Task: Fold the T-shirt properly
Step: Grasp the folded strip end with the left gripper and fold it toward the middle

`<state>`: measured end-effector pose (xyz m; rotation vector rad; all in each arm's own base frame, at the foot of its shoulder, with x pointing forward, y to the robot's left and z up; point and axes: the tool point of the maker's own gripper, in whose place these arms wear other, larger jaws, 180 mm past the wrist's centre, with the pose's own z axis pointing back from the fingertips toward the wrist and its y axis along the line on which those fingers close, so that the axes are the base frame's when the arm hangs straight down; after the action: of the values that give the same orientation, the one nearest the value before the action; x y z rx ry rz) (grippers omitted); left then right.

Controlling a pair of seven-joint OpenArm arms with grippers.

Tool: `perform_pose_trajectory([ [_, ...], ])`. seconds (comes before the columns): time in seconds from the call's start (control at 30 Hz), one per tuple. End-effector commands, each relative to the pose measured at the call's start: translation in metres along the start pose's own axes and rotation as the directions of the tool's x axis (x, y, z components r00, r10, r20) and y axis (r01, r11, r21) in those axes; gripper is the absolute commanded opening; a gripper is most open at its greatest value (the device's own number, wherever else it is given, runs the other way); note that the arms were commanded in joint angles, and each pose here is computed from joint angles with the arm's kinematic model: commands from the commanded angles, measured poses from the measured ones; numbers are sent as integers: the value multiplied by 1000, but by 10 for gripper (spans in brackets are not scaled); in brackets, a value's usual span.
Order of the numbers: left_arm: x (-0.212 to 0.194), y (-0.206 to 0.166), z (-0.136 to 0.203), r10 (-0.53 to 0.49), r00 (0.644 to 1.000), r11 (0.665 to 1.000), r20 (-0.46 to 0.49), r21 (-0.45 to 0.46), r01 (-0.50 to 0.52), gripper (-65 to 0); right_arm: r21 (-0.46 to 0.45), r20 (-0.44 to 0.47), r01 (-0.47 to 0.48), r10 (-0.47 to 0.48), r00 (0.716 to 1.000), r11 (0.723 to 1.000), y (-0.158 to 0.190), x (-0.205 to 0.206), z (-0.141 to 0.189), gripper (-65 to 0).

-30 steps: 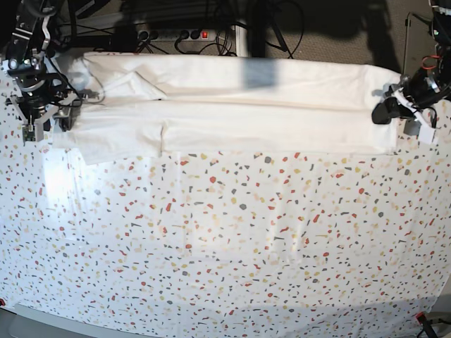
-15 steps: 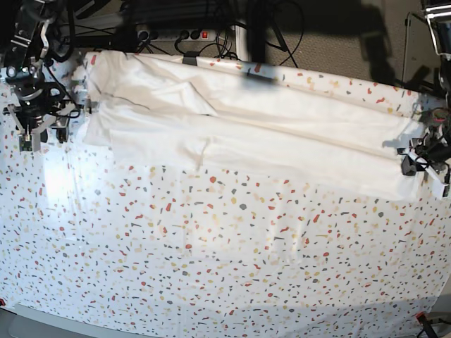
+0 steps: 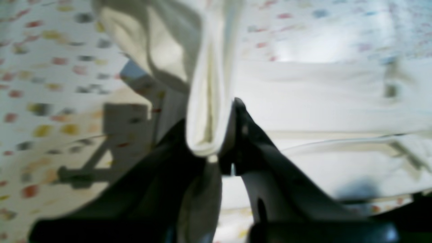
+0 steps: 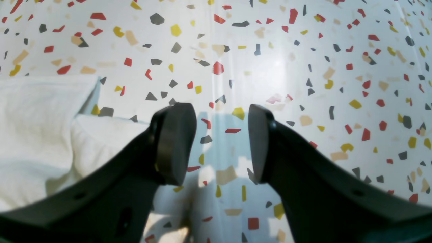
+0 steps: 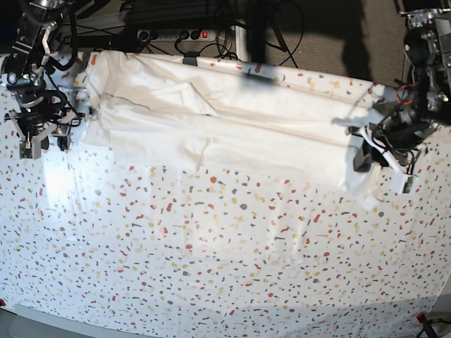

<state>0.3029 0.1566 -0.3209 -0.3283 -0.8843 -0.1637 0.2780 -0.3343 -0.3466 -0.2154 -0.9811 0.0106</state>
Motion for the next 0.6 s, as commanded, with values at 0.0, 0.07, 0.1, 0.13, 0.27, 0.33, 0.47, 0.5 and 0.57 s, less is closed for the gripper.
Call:
perform_pose_trajectory([
  [0.0,15,-12,1,-16,999,1000,52,-26,17,-650,-14,43,-10,11,999,1000,-7,15,1,-363],
  [0.07,8,-37,-10,-17,999,997,34,-78,19,-650,-14,42,-10,11,999,1000,-7,15,1,-363],
  [0.1,4,-50,-16,-30,999,995,20,-99,32,-650,-14,42,-11,11,999,1000,-7,15,1,-363],
  [0.13,-1,-64,-21,-48,999,992,6,-120,48,-650,-14,42,-10,11,999,1000,-7,15,1,-363],
  [0.27,-12,-110,-37,-89,996,983,-26,-166,84,-650,-14,42,-11,11,999,1000,-7,15,1,-363],
  [0.33,-13,-124,-42,-116,993,981,-17,-159,112,-650,-14,42,-11,11,999,1000,-7,15,1,-363],
  [0.47,-20,-145,-48,-198,980,968,-14,-162,194,-650,-14,42,-11,11,999,1000,-7,15,1,-363],
  [0.5,-19,-152,-48,-211,978,963,-1,-174,207,-650,-14,42,-11,11,999,1000,-7,15,1,-363],
  [0.57,-16,-166,-48,-214,976,954,34,-207,217,-650,-14,43,-10,11,999,1000,-7,15,1,-363],
])
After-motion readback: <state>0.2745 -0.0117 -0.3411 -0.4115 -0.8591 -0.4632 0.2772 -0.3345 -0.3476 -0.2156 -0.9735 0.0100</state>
